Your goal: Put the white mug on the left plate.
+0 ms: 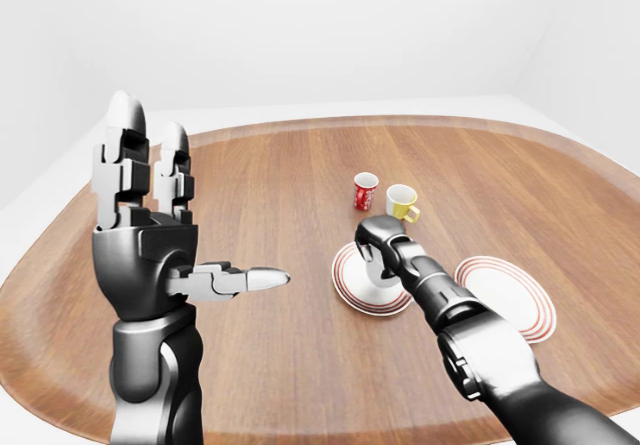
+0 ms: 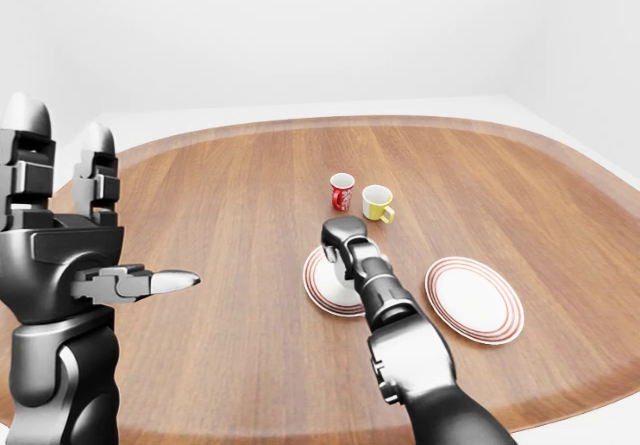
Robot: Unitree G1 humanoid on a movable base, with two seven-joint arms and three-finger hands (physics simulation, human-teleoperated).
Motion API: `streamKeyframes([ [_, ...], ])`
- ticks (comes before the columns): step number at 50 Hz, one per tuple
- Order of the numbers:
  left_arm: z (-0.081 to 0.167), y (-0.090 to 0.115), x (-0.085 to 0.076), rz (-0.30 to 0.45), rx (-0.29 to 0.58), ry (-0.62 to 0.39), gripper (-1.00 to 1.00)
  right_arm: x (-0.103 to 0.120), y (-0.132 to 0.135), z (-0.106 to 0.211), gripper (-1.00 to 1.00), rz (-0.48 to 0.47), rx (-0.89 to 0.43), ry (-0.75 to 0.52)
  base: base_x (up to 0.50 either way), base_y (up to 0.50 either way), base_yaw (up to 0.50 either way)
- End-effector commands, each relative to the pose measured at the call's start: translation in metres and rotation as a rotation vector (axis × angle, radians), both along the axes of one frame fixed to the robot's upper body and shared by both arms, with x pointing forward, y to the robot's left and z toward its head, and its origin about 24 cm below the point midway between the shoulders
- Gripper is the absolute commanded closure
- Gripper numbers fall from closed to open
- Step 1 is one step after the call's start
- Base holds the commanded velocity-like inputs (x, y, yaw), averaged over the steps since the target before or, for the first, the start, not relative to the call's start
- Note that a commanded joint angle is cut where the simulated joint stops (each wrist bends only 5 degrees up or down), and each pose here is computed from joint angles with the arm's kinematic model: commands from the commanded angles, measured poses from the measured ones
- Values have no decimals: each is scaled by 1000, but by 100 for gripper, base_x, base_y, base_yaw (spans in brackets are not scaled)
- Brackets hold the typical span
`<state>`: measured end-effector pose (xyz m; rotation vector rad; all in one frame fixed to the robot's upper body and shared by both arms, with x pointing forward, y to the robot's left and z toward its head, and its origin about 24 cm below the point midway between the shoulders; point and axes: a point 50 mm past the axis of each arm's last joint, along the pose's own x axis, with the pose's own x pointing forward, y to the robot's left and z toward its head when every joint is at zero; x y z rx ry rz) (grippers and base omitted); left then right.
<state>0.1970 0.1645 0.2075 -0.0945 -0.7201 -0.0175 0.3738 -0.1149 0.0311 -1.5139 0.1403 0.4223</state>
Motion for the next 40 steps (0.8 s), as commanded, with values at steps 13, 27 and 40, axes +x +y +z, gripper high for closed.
streamKeyframes([
  [13, 0, 0, 0, -1, -1, -1, -95, 0, -1, 1, 100, 14, -34, -25, 0, 0, 0],
  [27, 0, 0, -1, -1, -1, -1, -95, 0, -1, 1, 55, 14, -34, -29, 0, 0, 0],
  [40, -2, 0, 1, 1, -1, 10, -95, -1, -4, -3, -65, 10, -43, -19, 0, 0, 0],
])
